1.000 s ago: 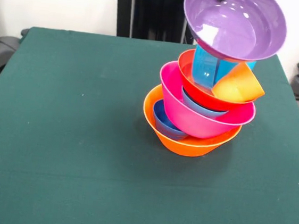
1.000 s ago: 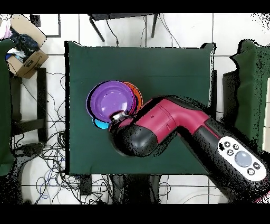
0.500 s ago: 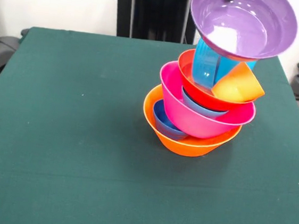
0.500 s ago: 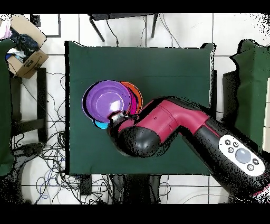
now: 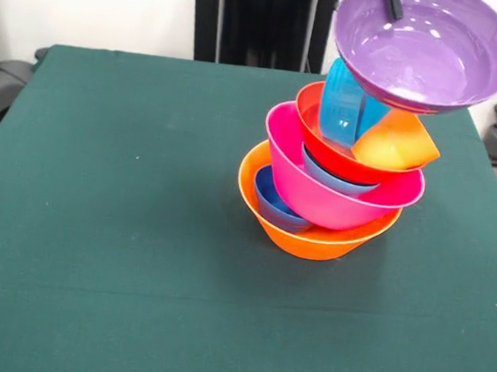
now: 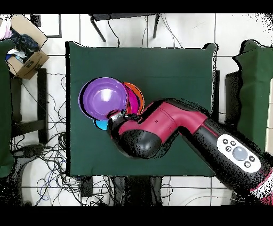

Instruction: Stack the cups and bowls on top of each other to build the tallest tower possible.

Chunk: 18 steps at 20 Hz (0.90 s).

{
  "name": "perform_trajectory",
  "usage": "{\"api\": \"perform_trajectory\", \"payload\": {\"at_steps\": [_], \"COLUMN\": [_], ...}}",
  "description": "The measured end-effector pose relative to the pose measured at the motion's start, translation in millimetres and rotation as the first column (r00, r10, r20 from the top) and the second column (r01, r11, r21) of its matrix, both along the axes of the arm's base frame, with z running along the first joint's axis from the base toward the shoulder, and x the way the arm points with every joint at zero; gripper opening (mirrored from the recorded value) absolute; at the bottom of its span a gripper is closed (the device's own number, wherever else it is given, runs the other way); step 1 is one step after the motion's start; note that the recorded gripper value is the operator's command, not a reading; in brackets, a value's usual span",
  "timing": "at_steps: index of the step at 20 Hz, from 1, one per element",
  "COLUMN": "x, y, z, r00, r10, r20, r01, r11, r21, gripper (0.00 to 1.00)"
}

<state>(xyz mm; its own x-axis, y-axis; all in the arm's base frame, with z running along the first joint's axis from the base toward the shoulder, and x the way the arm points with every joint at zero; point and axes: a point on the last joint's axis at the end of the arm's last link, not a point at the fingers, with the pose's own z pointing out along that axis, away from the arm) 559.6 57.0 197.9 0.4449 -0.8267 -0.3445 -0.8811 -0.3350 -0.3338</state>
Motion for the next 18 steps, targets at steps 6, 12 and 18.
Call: {"api": "perform_trajectory", "payload": {"at_steps": [6, 12, 18], "x": [-1.8, -2.1, -2.7], "y": [-1, -12, -17], "z": [-9, -12, -15], "r00": [1.0000, 0.9999, 0.9995], "r10": [-0.001, -0.015, 0.021], "r20": [0.003, 0.001, 0.025], "r01": [0.001, 0.015, -0.023], "r11": [0.9993, 0.9981, 0.9974], "r21": [0.036, 0.060, 0.069], "gripper": [0.00, 0.00, 0.00]}}
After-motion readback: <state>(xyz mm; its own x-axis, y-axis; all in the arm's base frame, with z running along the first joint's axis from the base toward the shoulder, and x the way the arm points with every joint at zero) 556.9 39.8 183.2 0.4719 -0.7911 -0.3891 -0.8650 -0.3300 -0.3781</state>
